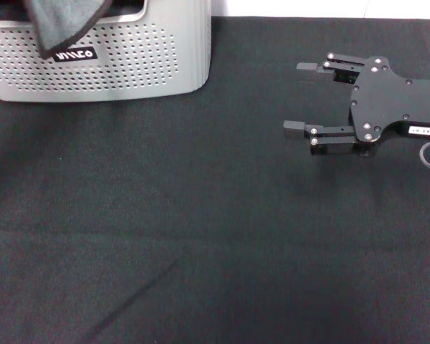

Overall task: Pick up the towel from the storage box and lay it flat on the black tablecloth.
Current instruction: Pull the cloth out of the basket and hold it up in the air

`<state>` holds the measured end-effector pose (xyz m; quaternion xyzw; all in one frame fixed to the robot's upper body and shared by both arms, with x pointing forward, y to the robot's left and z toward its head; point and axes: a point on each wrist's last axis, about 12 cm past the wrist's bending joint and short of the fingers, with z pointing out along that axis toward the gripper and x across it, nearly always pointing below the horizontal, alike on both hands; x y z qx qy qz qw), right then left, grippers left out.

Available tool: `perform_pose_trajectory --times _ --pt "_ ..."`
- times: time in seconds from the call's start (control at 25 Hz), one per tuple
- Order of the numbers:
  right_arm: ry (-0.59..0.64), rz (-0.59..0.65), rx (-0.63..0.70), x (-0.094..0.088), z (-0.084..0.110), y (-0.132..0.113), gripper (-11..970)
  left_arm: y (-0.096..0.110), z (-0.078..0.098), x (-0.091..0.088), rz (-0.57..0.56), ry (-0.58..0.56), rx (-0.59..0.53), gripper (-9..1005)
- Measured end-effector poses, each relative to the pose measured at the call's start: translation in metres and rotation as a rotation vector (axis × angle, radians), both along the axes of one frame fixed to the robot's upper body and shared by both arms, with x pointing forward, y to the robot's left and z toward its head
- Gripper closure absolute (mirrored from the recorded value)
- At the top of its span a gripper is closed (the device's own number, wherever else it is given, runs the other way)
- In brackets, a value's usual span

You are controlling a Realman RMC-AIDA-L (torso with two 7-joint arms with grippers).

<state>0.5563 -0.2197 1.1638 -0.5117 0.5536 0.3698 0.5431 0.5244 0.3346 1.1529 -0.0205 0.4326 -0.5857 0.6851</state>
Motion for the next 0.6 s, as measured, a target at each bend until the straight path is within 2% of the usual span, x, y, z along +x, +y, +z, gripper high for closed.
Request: perform_pose_trajectory --times 0.4,0.6 --pt "0.011 -0.005 0.001 -0.002 -0.003 -0.001 160 -0.009 0.026 -0.004 -0.113 -0.130 -0.077 997" --pt "0.013 -0.004 0.009 -0.002 -0.005 0.000 159 -0.011 0.035 -0.007 -0.132 -0.200 -0.136 997"
